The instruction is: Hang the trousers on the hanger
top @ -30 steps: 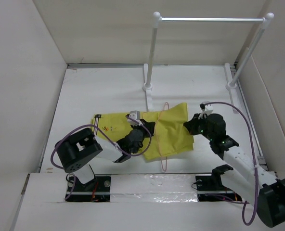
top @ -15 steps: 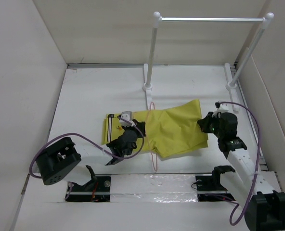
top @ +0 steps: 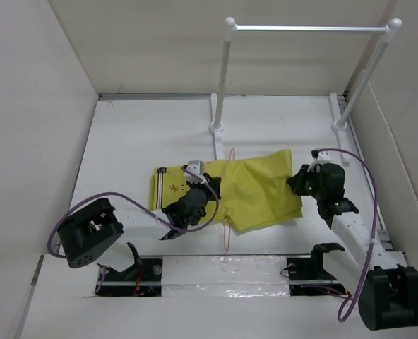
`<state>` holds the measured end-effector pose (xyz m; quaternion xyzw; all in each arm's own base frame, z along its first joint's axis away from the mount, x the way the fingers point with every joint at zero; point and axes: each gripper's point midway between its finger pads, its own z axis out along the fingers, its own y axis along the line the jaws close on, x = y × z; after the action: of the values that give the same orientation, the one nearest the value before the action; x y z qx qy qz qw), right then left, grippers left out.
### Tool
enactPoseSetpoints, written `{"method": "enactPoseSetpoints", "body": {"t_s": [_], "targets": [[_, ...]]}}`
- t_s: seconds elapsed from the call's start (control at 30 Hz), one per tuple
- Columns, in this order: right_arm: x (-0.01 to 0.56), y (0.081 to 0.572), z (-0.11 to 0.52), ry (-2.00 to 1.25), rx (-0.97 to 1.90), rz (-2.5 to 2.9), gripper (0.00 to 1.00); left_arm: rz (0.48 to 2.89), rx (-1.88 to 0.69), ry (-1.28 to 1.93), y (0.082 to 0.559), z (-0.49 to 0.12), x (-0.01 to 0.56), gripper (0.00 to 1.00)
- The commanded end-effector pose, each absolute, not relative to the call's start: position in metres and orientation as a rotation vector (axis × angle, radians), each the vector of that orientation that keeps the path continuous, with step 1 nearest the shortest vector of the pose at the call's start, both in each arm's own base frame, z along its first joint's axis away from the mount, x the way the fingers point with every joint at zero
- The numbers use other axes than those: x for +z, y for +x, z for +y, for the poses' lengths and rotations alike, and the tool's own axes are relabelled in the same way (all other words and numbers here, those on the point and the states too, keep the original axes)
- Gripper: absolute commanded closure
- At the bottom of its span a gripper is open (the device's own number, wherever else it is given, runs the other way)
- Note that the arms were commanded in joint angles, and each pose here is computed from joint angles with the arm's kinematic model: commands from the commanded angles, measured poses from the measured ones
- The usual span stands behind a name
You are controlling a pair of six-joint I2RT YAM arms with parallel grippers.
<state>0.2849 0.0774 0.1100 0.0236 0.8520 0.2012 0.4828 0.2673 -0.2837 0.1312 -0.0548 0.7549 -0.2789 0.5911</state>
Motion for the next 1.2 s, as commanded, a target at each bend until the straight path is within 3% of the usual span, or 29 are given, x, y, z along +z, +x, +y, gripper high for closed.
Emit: {"method": "enactPoseSetpoints", "body": {"t_s": [0.0, 0.03, 0.1, 0.13, 0.17, 0.23, 0.27, 0.33, 0.37, 0.43, 0.6, 0.63, 0.67, 0.7, 0.77, 0.93, 1.0, 1.13, 1.17], "targets": [[0.114, 0.290, 0.083, 0.024, 0.524, 2.048, 1.00, 1.673, -0.737, -0.140, 0.272, -0.301, 0.165, 1.00], [0.114, 0.290, 0.082, 0.027, 0.517, 2.051, 0.97, 1.669, -0.733, -0.137, 0.273, -0.303, 0.168, 1.00], [0.123, 0.290, 0.080, 0.015, 0.502, 2.023, 0.83, 1.661, -0.707, -0.129, 0.274, -0.303, 0.176, 1.00], [0.128, 0.290, 0.078, 0.010, 0.485, 2.013, 0.72, 1.653, -0.701, -0.134, 0.275, -0.301, 0.179, 1.00], [0.131, 0.288, 0.075, -0.004, 0.458, 2.018, 0.47, 1.646, -0.701, -0.140, 0.274, -0.299, 0.182, 1.00], [0.157, 0.288, 0.076, -0.032, 0.433, 1.972, 0.25, 1.623, -0.736, -0.147, 0.273, -0.300, 0.196, 1.00], [0.166, 0.285, 0.084, -0.055, 0.443, 1.955, 0.23, 1.620, -0.751, -0.146, 0.272, -0.301, 0.200, 1.00], [0.192, 0.282, 0.097, -0.093, 0.468, 1.888, 0.24, 1.601, -0.776, -0.152, 0.271, -0.302, 0.217, 1.00], [0.198, 0.279, 0.107, -0.102, 0.502, 1.882, 0.44, 1.593, -0.779, -0.160, 0.271, -0.301, 0.222, 1.00], [0.205, 0.266, 0.147, -0.196, 0.619, 1.872, 1.00, 1.567, -0.807, -0.169, 0.270, -0.301, 0.240, 1.00], [0.218, 0.224, 0.237, -0.274, 0.942, 1.817, 0.99, 1.519, -0.796, -0.155, 0.268, -0.301, 0.274, 1.00], [0.218, 0.208, 0.256, -0.326, 0.993, 1.819, 0.88, 1.511, -0.795, -0.154, 0.269, -0.302, 0.277, 1.00], [0.218, 0.206, 0.267, -0.327, 1.004, 1.830, 0.62, 1.508, -0.790, -0.156, 0.270, -0.302, 0.280, 1.00], [0.220, 0.206, 0.273, -0.324, 0.999, 1.826, 0.52, 1.508, -0.779, -0.146, 0.272, -0.305, 0.283, 1.00], [0.207, 0.199, 0.291, -0.367, 1.012, 1.876, 0.43, 1.508, -0.775, -0.137, 0.273, -0.308, 0.285, 1.00], [0.198, 0.204, 0.306, -0.338, 1.050, 1.887, 0.46, 1.490, -0.772, -0.131, 0.276, -0.312, 0.299, 1.00], [0.194, 0.203, 0.312, -0.346, 1.080, 1.883, 0.58, 1.482, -0.766, -0.133, 0.276, -0.310, 0.303, 1.00], [0.190, 0.206, 0.318, -0.333, 1.098, 1.885, 0.64, 1.473, -0.781, -0.133, 0.276, -0.313, 0.307, 1.00], [0.191, 0.205, 0.320, -0.332, 1.116, 1.880, 0.75, 1.474, -0.778, -0.130, 0.277, -0.314, 0.307, 1.00]]}}
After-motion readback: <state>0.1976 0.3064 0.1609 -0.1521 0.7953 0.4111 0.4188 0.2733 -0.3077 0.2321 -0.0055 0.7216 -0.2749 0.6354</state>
